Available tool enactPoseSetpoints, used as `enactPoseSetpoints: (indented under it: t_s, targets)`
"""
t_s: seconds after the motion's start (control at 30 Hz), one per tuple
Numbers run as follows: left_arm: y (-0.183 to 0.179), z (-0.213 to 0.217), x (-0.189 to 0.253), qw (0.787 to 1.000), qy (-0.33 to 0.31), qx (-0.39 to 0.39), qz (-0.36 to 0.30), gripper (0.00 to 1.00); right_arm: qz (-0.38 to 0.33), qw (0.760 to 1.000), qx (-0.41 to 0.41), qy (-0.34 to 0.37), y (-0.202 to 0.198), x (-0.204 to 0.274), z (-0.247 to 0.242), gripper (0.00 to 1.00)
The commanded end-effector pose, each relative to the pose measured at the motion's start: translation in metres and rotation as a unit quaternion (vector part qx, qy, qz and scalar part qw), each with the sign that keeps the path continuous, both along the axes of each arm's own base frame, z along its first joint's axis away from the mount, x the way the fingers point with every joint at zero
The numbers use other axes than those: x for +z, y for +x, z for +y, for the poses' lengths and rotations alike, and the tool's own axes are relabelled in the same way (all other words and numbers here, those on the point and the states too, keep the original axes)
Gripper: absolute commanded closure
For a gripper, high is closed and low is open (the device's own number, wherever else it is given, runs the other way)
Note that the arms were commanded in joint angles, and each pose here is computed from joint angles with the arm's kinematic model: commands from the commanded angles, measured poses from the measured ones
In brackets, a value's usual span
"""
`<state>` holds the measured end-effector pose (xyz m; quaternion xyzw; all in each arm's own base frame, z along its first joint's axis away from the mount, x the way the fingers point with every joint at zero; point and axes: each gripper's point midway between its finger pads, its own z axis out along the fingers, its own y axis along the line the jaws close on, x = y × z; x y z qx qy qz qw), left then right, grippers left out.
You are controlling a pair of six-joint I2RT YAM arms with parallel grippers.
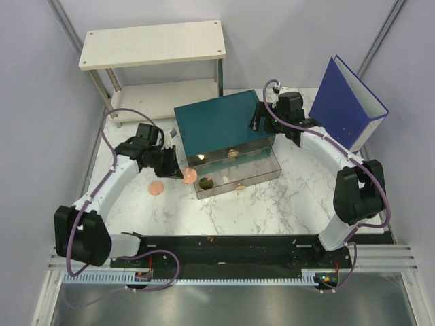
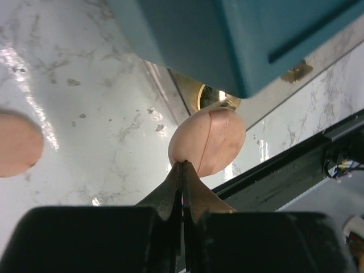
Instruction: Organize the makeup
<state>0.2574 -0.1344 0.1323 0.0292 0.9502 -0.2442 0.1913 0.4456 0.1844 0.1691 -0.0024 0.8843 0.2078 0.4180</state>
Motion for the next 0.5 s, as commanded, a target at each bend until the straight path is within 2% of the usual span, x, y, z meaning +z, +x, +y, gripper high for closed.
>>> enactPoseSetpoints:
  t_s: [0.0, 0.33, 0.47]
  targets:
    - [-0.004, -0.028, 0.015, 0.997, -0.019, -0.063, -0.037, 0.98, 0.031, 0.998, 0.048, 0.040, -0.025, -0.003, 0.034, 0.02]
    - [0.026, -0.076, 0.008, 0.994, 0.012, -0.103, -0.042, 0.98, 0.032, 0.998, 0.039, 0.036, -0.036, -0.005, 0.027, 0.02]
    - [0.033, -0.092, 0.002, 0.992, 0.021, -0.117, -0.037, 0.93, 0.034, 0.998, 0.036, 0.035, -0.041, -0.007, 0.025, 0.02]
